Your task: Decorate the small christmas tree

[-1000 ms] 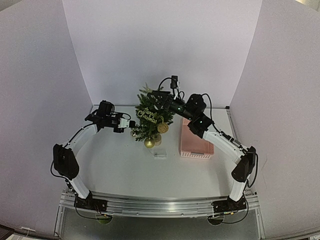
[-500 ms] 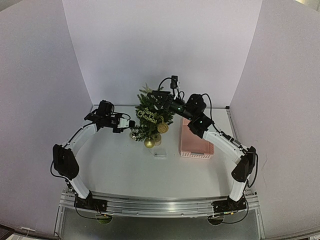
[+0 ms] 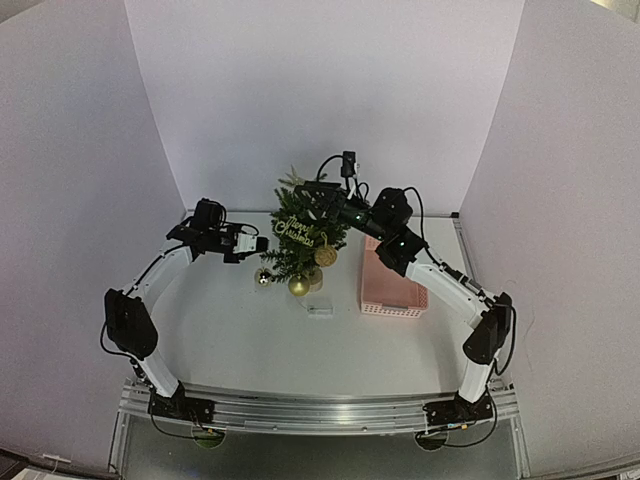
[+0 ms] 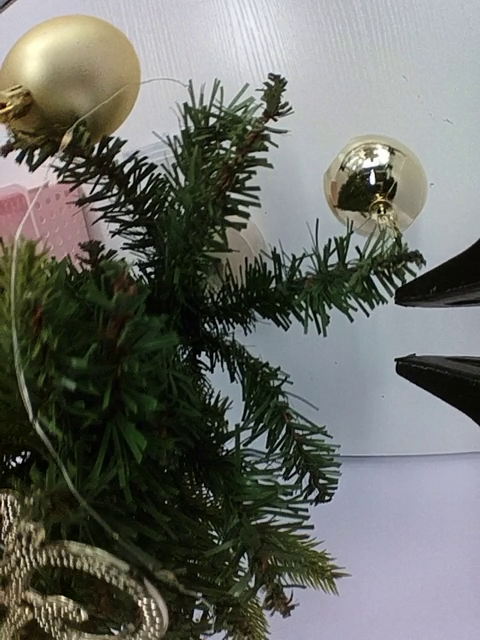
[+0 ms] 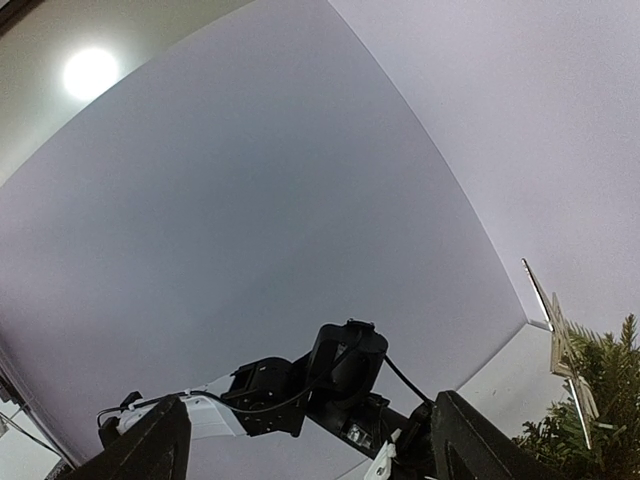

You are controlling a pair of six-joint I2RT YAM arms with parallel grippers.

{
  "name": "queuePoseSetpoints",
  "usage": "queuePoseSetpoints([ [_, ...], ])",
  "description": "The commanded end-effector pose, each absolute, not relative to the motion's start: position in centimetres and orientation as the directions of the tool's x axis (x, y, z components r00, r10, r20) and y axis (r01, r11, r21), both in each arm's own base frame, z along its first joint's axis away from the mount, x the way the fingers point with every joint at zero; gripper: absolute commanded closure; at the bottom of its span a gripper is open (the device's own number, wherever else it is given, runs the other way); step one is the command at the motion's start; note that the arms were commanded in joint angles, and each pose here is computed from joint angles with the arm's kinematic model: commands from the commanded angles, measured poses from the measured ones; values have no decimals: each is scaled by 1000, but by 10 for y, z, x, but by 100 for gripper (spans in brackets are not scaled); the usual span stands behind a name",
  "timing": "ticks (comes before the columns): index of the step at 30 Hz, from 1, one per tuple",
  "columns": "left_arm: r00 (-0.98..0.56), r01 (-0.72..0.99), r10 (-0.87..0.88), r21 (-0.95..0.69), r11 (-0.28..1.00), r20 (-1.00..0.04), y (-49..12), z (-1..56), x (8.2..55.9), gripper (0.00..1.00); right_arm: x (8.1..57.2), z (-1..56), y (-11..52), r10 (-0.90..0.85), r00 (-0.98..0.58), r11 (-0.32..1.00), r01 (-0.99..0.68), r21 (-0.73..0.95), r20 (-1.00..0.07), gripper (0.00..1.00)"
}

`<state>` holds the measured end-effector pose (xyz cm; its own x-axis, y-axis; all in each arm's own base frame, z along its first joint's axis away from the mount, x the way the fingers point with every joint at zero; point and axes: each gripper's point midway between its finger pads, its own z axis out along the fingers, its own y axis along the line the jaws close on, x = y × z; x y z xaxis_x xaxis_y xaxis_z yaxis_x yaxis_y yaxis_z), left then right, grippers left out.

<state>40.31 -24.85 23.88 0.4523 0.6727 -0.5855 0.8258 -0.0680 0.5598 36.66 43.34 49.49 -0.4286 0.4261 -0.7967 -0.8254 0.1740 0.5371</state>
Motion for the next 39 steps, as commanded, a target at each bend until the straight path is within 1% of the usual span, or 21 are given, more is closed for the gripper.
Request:
queuePoseSetpoints([
  [1,440,774,645,629,80,-625,-245,304,412,72,350,531,416,464,-362,156,-865,477,-808,19],
  [3,414,759,628,631,161,-658,-241,323,417,62,350,531,409,469,-340,192,-862,470,-815,19],
  [5,370,749,605,612,255,-705,-235,341,420,52,360,528,397,461,-322,273,-835,477,-827,19],
  [7,331,733,574,587,343,-749,-230,359,422,46,370,523,383,439,-292,389,-791,473,-850,19],
  [10,275,703,524,540,463,-806,-221,381,422,38,383,522,353,390,-214,582,-696,420,-895,19],
  [12,228,679,488,497,540,-843,-213,391,421,33,392,517,327,346,-166,712,-594,374,-923,19],
  [14,166,646,437,432,630,-884,-202,401,422,29,401,510,293,282,-104,843,-448,299,-954,18],
  [17,49,580,342,305,755,-939,-181,404,423,23,414,475,244,123,-96,964,-226,142,-988,16],
  [19,-28,540,284,225,811,-958,-166,394,422,20,422,447,201,65,-139,994,-73,76,-988,15],
  [20,-64,525,253,183,831,-965,-160,389,421,19,425,427,185,48,-180,998,-30,55,-983,15],
  [25,-228,368,95,4,930,-969,-113,348,419,14,416,340,100,99,-328,990,132,58,-940,13],
  [29,-323,250,-28,-114,961,-946,-76,296,410,8,394,268,63,94,-449,984,176,15,-889,9],
  [32,-371,173,-78,-152,973,-925,-51,258,398,3,369,227,46,87,-483,986,165,7,-871,8],
  [36,-400,42,-154,-186,982,-903,-14,216,374,0,332,189,32,95,-463,987,156,25,-881,5],
  [39,-397,-16,-185,-195,981,-899,5,195,355,0,306,181,23,121,-401,985,162,60,-908,3],
])
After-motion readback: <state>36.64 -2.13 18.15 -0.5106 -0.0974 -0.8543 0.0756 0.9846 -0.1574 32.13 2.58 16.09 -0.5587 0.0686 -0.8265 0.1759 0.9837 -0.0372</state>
